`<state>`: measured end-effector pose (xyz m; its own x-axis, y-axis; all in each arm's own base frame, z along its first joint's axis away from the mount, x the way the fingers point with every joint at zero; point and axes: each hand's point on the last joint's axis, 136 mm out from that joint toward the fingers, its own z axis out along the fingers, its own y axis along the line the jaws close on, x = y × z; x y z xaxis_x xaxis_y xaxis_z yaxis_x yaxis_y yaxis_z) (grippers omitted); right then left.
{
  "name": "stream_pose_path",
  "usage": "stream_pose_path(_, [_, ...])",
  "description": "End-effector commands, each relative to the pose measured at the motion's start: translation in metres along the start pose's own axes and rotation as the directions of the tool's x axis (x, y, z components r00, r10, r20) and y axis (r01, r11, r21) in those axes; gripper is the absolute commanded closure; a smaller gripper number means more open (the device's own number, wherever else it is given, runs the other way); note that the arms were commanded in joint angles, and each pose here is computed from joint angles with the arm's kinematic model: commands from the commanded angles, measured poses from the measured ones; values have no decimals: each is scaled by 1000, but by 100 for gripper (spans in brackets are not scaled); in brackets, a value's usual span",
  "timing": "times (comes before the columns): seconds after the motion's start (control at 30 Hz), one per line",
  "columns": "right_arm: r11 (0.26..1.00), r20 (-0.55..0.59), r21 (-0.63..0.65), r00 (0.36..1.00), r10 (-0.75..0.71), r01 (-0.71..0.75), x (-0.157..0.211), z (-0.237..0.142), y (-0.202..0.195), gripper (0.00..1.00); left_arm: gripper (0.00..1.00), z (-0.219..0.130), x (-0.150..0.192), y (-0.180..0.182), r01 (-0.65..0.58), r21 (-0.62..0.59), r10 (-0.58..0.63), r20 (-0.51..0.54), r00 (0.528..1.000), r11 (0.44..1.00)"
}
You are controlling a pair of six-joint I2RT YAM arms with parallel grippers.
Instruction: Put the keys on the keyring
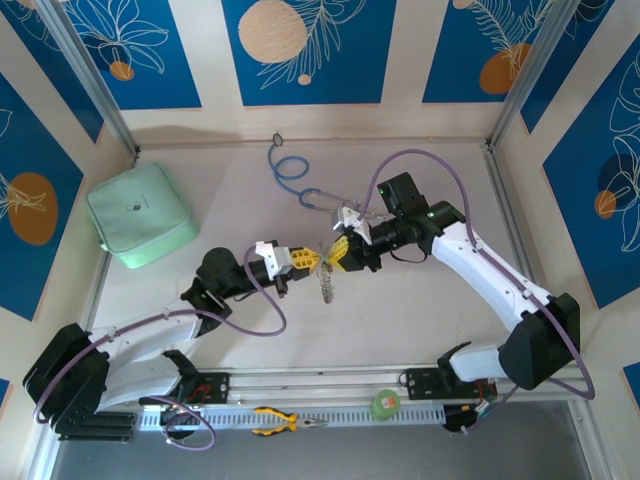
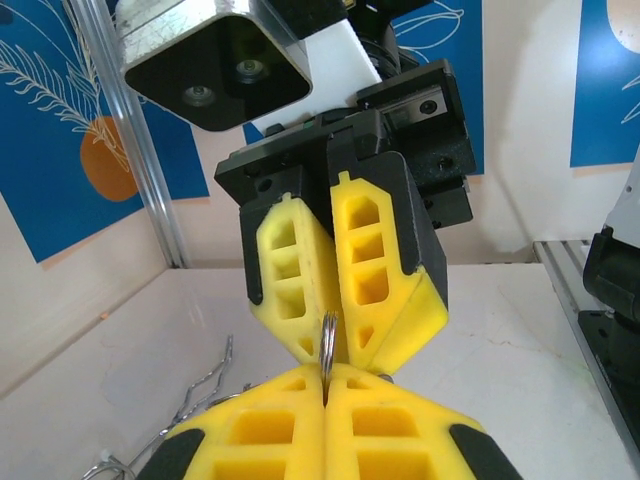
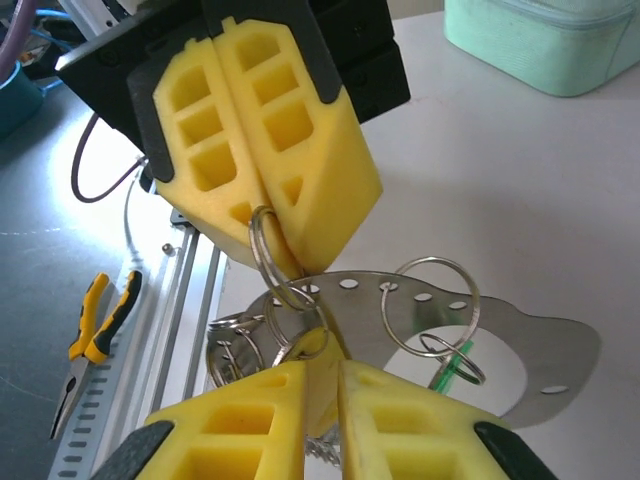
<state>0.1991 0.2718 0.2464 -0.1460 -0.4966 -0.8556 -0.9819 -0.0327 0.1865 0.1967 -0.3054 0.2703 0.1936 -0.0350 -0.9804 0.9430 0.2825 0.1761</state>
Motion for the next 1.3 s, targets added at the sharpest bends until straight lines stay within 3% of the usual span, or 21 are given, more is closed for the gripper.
stream_pose_path(0.0, [999, 51, -47, 999, -3, 6, -9, -2, 11, 84, 100, 0, -16, -3, -13, 11, 12, 71, 997, 1000])
stream_pose_path(0.13, [999, 46, -29, 999, -12, 14, -8, -3, 9, 75, 100, -1, -16, -2, -12, 4, 12, 75, 997, 1000])
stream_pose_path(0.33, [988, 57, 128, 993, -99, 91, -9, -12, -3, 67, 100, 0, -16, 1, 20, -10, -19, 89, 996, 1000])
stream_pose_path(0.63, [991, 65, 111, 994, -84, 77, -7, -3, 3, 64, 100, 2, -17, 8, 60, -40, -55, 126, 991, 997])
stream_pose_path(0.93, [982, -14, 176, 998, -69, 70, 6, 5, -12, 65, 100, 2, -20, 8, 57, -38, -52, 136, 989, 998])
stream_pose_path(1.07, [981, -14, 179, 997, -73, 74, 3, 5, -13, 68, 100, 1, -21, 8, 57, -37, -51, 144, 988, 998])
stream_pose_path(1.27, [985, 11, 150, 996, -83, 81, -6, 6, -8, 87, 100, 2, -26, 6, 59, -24, -54, 161, 985, 998])
